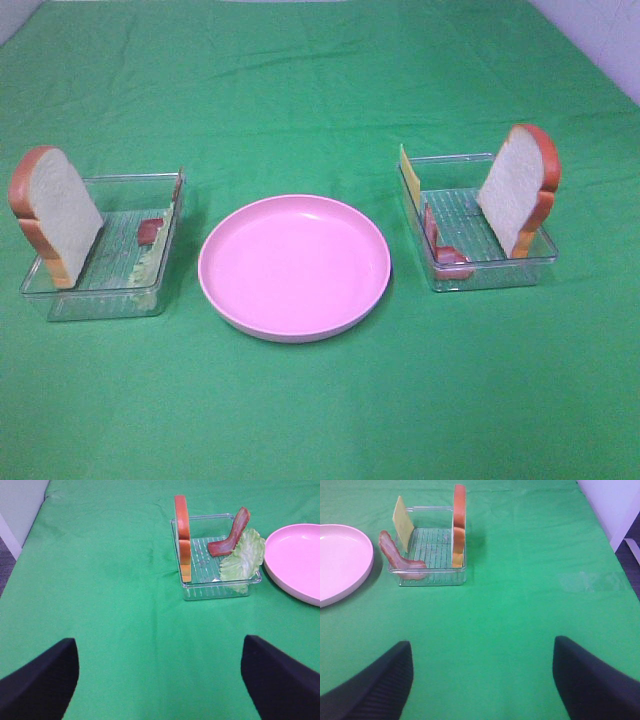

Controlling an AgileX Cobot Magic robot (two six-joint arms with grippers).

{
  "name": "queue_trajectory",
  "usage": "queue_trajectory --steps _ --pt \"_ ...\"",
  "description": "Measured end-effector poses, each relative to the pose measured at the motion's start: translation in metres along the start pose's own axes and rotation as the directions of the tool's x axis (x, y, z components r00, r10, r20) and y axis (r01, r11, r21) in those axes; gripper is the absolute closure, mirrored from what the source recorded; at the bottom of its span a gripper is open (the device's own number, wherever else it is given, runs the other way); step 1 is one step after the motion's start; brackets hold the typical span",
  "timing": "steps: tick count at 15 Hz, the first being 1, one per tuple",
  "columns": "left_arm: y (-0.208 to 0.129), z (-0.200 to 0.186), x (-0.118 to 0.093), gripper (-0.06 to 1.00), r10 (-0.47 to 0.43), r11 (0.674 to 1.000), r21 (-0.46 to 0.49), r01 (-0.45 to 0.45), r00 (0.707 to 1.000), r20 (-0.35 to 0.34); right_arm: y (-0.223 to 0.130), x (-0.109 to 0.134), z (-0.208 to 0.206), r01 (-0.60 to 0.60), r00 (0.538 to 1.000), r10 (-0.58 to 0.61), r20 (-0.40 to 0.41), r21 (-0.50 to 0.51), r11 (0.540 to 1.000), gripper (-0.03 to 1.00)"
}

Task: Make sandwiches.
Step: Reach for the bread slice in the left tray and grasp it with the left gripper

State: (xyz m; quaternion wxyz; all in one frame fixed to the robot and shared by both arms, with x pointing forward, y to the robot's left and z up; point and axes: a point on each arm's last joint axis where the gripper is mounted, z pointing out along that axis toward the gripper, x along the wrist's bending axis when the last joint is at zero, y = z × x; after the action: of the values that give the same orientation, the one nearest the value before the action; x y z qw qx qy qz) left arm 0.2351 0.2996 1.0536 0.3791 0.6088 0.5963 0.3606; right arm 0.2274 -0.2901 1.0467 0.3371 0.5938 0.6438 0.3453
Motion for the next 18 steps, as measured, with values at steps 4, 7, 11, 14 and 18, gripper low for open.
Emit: queue_trajectory --steps 4,7,11,14,18 --pt "0.0000 0.0000 0.0000 0.12 0.000 1.000 0.000 0.000 1.000 0.000 0.0000 0.0000 0.0000 0.000 1.000 0.000 0.000 0.000 1.000 0.24" --pt "0.0000 0.0000 0.0000 0.12 0.000 1.000 0.000 0.000 1.000 0.000 0.0000 0.0000 0.0000 0.000 1.000 0.000 0.000 0.000 1.000 0.24" --pt "0.0000 0.0000 0.0000 0.12 0.000 1.000 0.000 0.000 1.000 0.000 0.0000 0.0000 0.0000 0.000 1.000 0.000 0.000 0.000 1.000 0.24" --pt "0.0000 0.0000 0.0000 0.12 0.000 1.000 0.000 0.000 1.000 0.000 0.0000 0.0000 0.0000 0.000 1.000 0.000 0.000 0.000 1.000 0.24" --pt "0.0000 0.0000 0.0000 0.12 0.000 1.000 0.000 0.000 1.000 0.000 0.0000 0.0000 0.0000 0.000 1.000 0.000 0.000 0.000 1.000 0.24"
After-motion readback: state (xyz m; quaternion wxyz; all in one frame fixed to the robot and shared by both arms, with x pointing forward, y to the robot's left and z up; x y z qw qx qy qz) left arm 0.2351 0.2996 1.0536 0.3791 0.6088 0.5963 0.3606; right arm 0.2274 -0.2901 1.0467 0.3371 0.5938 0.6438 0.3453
